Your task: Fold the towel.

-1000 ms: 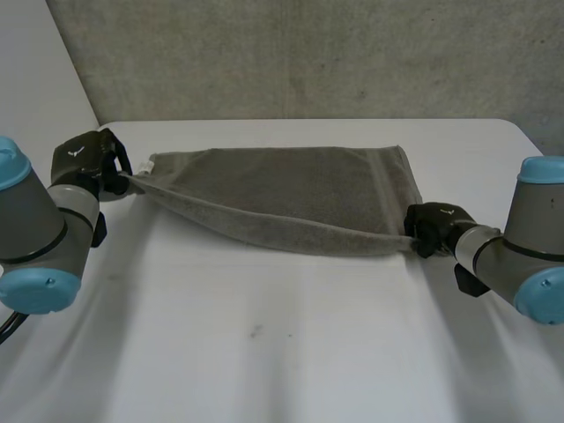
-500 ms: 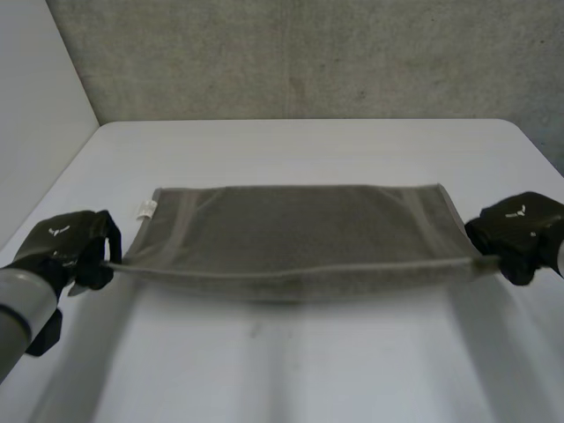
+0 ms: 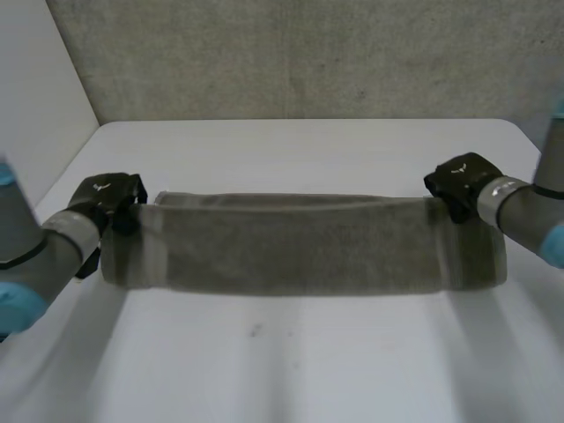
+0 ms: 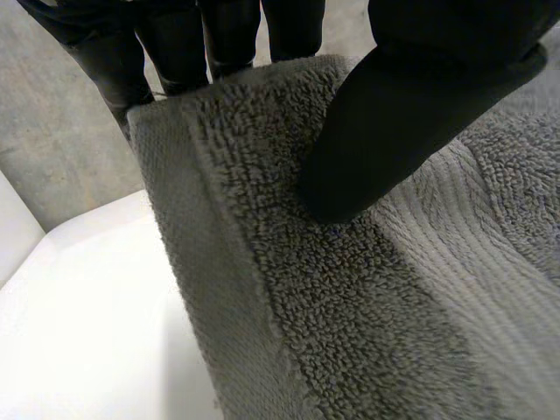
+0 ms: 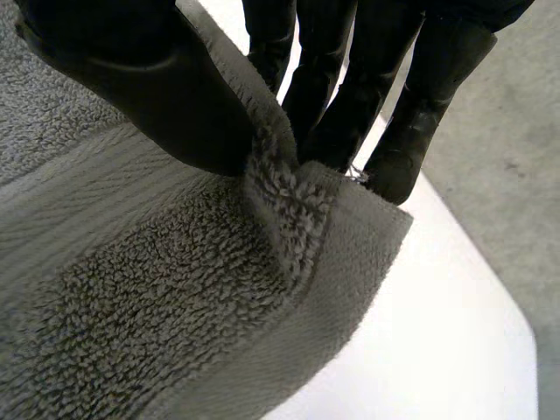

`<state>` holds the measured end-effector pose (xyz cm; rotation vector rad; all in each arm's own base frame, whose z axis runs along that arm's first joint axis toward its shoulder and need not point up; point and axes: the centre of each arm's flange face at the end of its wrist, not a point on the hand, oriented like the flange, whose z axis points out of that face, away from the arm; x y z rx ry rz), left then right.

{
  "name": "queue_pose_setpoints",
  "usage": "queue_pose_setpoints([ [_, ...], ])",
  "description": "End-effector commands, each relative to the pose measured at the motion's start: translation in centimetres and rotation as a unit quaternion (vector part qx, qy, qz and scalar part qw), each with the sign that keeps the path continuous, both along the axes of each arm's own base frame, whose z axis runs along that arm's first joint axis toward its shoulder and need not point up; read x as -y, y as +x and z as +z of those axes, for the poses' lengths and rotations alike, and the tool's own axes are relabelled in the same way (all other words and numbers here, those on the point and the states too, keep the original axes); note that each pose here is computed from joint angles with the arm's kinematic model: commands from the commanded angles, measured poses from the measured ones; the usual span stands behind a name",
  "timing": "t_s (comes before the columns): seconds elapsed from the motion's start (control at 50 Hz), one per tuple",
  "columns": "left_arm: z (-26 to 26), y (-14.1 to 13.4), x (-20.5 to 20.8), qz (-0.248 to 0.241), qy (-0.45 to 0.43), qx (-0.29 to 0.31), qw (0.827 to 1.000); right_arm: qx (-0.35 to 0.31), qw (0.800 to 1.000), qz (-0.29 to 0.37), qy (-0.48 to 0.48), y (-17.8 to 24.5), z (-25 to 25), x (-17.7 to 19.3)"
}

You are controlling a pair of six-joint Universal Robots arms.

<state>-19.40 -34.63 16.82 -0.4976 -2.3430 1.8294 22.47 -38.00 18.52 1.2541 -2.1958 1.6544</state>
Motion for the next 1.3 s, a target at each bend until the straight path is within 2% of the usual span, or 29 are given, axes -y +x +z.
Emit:
queue_pose_setpoints([
  [0.02,-1.7,-2.1,4.2,-0.003,-0.020,0.002,1.000,0.000,0.999,0.002,-0.033,1.7,-1.4,2.8],
  [0.28,-2.1,-3.2,6.7,-0.002,-0.045,-0.001,0.999,-0.001,0.997,-0.007,-0.072,2.6,-2.8,6.1],
  [0.38,-1.8,-3.5,6.8,-0.001,-0.045,-0.041,0.998,0.002,0.996,-0.014,-0.083,2.6,-2.7,6.7],
  [0.5,-0.1,-3.9,6.5,0.002,-0.049,-0.096,0.994,0.028,0.994,-0.028,-0.102,2.4,0.3,6.5],
  [0.54,1.1,-3.9,6.0,0.004,-0.049,-0.123,0.991,0.062,0.992,-0.036,-0.107,2.3,2.7,6.0],
  [0.6,2.1,-3.6,5.1,0.008,-0.046,-0.143,0.989,0.078,0.991,-0.040,-0.104,2.1,3.4,5.6],
  [0.7,2.8,-3.0,2.7,0.014,-0.032,-0.144,0.989,0.096,0.991,-0.055,-0.076,1.1,4.8,3.3],
  [0.78,3.0,-2.5,0.2,0.015,-0.022,-0.142,0.989,0.080,0.994,-0.069,-0.015,-0.4,3.2,0.0],
  [0.9,2.9,-2.2,-1.6,0.015,-0.027,-0.142,0.989,0.068,0.992,-0.094,0.045,-2.7,0.8,-2.8],
  [1.06,2.5,-2.0,-2.3,0.014,-0.052,-0.146,0.988,0.065,0.990,-0.106,0.070,-4.3,-2.7,-4.3],
  [1.3,1.7,-1.9,-2.7,0.014,-0.041,-0.143,0.989,0.074,0.992,-0.088,0.058,-4.5,-5.7,-4.1],
])
